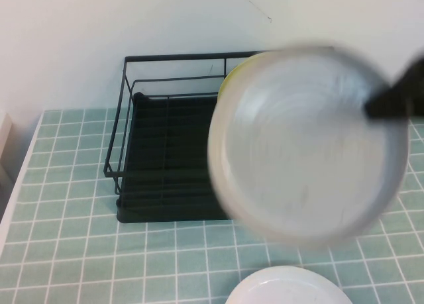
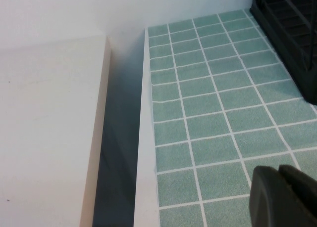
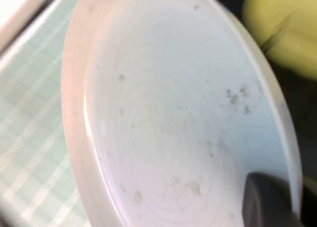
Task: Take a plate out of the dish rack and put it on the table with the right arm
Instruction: Place the plate from the table
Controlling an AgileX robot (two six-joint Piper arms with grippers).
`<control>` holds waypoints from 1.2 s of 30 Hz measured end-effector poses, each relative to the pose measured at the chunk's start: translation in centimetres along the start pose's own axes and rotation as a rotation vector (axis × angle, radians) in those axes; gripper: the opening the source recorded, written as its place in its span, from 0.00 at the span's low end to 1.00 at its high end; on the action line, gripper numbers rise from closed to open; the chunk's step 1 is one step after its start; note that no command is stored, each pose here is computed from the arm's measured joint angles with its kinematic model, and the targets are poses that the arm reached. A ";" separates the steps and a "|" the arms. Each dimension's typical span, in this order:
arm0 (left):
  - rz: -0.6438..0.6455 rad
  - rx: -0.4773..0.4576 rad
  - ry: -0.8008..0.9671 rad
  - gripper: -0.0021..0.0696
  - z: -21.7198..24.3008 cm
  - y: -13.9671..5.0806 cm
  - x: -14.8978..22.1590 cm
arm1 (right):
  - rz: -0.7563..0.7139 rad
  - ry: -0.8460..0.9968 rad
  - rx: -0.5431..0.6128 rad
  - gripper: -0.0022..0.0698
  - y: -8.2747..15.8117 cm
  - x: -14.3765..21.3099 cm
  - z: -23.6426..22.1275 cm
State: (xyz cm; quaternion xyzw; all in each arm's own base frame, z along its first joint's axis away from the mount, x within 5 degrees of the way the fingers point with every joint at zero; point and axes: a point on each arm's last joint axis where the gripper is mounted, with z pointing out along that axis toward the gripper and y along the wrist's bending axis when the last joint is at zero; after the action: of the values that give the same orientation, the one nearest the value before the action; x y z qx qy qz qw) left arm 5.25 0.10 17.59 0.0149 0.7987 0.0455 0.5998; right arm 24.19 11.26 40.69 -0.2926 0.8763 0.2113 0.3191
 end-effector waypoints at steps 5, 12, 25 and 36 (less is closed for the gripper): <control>0.000 0.000 0.000 0.02 0.0 0.0 0.0 | 0.149 0.052 -0.157 0.13 1.7 8.4 3.0; 0.000 0.000 0.000 0.02 0.0 0.0 0.0 | 0.164 0.161 -0.185 0.13 1.5 15.0 6.4; 0.000 0.000 0.000 0.02 0.0 0.0 0.0 | 0.073 0.146 -0.174 0.14 0.2 14.9 9.0; 0.000 0.000 0.000 0.02 0.0 0.0 0.0 | 0.050 0.183 -0.239 0.19 -0.7 15.3 12.0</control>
State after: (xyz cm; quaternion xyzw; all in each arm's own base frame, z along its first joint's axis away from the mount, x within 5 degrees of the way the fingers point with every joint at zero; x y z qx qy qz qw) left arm 5.25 0.10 17.59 0.0149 0.7987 0.0455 0.5998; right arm 20.28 11.64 21.61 -0.3248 0.8773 0.2944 0.1954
